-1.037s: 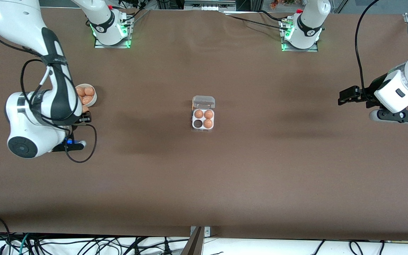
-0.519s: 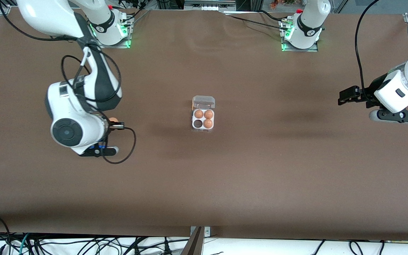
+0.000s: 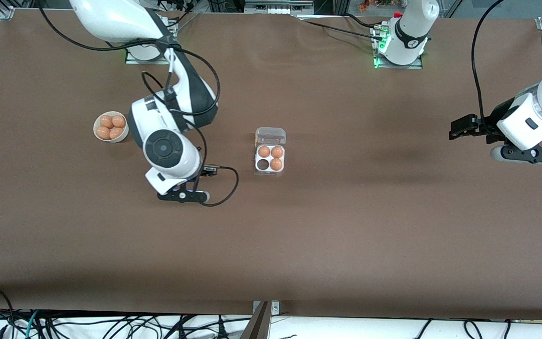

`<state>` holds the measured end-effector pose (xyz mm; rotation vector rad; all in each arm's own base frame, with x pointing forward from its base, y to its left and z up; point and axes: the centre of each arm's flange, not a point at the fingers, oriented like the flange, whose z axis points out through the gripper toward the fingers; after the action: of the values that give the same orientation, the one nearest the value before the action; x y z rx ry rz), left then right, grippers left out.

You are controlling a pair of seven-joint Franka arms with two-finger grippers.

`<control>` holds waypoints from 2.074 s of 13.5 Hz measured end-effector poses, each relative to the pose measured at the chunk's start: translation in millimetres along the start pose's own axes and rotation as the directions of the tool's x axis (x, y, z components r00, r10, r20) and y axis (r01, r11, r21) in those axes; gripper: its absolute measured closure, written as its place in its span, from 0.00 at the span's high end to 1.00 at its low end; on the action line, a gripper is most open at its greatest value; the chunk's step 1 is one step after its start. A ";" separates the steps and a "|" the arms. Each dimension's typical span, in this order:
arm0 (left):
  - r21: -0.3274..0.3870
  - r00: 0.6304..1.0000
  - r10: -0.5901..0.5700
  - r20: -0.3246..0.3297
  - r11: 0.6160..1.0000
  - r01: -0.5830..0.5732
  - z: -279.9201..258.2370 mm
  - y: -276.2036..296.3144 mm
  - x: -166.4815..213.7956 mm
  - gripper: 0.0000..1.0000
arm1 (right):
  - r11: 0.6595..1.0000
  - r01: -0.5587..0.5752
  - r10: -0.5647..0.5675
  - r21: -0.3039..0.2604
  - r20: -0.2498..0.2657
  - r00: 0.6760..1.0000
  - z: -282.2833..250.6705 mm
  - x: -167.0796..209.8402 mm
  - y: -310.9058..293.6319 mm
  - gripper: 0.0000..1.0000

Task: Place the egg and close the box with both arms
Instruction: 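Carry the egg with the right gripper over the clear carton, then lower the egg into the empty carton slot with the right gripper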

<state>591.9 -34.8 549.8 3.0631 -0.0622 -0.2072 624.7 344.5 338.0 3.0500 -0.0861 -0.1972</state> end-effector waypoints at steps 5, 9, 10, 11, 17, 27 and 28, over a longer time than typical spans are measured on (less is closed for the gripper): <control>0.000 1.000 0.001 -0.002 1.000 -0.001 -0.1 0.8 0.2 1.00 | 0.999 -0.033 0.036 0.040 -0.078 0.996 27.1 -31.2 -78.8 0.45; 0.000 1.000 0.003 -0.001 1.000 -0.003 0.0 1.6 0.1 1.00 | 0.994 -0.049 0.062 0.094 -0.139 0.988 58.0 -43.0 -120.4 0.45; 0.000 1.000 0.003 -0.001 1.000 -0.003 0.1 1.6 0.1 1.00 | 0.993 -0.056 0.070 0.100 -0.140 0.988 66.3 -46.3 -127.6 0.45; 0.000 1.000 0.003 0.000 1.000 -0.003 0.0 1.6 0.0 1.00 | 0.992 -0.061 0.076 0.106 -0.135 0.988 73.0 -50.0 -133.8 0.45; 0.010 1.000 0.002 -0.005 1.000 -0.002 -2.6 0.3 -1.2 1.00 | 0.986 -0.085 0.098 0.146 -0.081 0.992 83.1 -67.1 -153.4 0.45; 0.010 1.000 0.002 -0.009 1.000 -0.002 -5.5 0.0 -3.0 1.00 | 0.986 -0.111 0.114 0.127 -0.018 0.993 101.3 -71.1 -150.9 0.45; 0.010 1.000 0.002 -0.009 1.000 -0.002 -5.4 0.2 -3.0 1.00 | 0.986 -0.111 0.113 0.121 -0.013 0.993 102.0 -71.5 -150.2 0.45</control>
<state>589.7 -34.5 555.6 3.0738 -0.0662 -0.1942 548.2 490.1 233.1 3.1541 -0.2780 -0.1599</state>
